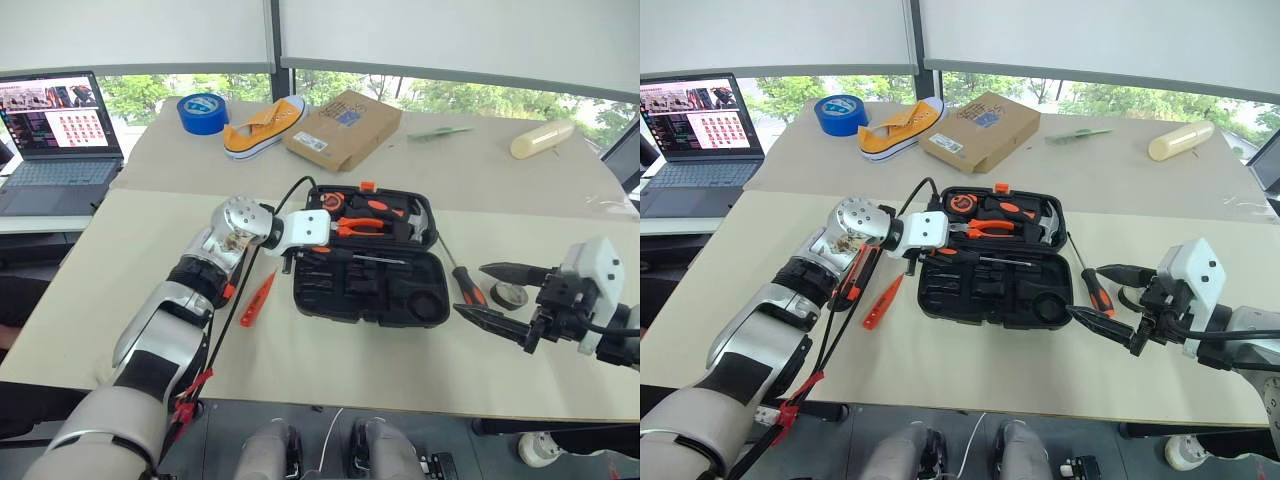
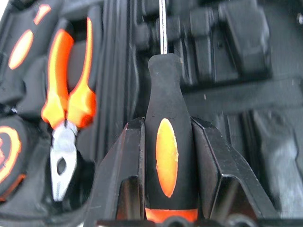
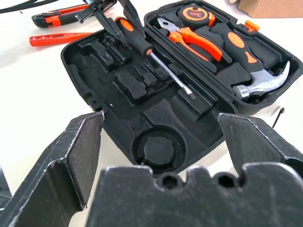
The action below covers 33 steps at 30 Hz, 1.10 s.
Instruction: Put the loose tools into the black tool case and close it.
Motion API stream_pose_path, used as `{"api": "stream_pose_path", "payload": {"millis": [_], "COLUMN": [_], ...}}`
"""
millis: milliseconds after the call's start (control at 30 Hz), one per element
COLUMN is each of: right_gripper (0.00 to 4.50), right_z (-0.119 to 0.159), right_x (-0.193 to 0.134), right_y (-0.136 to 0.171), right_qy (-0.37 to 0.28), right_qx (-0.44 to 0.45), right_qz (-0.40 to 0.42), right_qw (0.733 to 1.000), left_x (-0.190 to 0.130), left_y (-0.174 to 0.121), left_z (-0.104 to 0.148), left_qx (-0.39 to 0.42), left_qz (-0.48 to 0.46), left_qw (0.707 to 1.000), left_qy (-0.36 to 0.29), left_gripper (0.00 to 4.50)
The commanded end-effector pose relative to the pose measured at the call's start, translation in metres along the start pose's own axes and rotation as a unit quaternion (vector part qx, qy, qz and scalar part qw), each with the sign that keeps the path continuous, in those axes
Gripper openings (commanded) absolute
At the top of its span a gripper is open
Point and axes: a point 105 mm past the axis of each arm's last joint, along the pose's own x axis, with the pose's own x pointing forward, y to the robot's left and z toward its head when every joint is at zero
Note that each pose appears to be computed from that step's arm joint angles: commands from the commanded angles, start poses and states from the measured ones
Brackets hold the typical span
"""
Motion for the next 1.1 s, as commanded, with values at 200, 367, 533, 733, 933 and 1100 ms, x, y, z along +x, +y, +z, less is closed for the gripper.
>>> {"api": "stream_pose_path", "payload": {"millis": [200,367,533,733,933,1100], "right_gripper": [4.50,4.50,4.50,4.50,4.50,4.50], "right_z": [0.015,0.016,0.016,0.016,0.016,0.015], "right_x": [-0.002,-0.001,0.000,0.000,0.002,0.003], "right_y": [0.001,0.004,0.006,0.006,0.005,0.003], "right_qy": [-0.025,-0.029,-0.031,-0.033,-0.036,-0.035], "right_qx": [-0.017,-0.014,-0.012,-0.008,-0.008,-0.006], "right_qz": [-0.009,-0.006,-0.005,-0.005,-0.003,-0.003], "right_qw": [1.000,0.999,0.999,0.999,0.999,0.999], "left_x": [0.005,0.011,0.007,0.001,0.010,0.020], "left_y": [0.016,0.018,0.027,0.033,0.026,0.022], "left_z": [0.013,0.019,0.034,0.047,0.041,0.034], "left_qx": [0.015,0.009,-0.005,-0.009,-0.009,-0.001], "left_qz": [0.023,0.026,0.035,0.036,0.024,0.031], "left_qw": [1.000,0.999,0.998,0.997,0.998,0.999], "left_qy": [-0.007,-0.017,-0.048,-0.074,-0.061,-0.044], "left_gripper": [0.91,1.41,3.22,4.44,2.48,0.51]}}
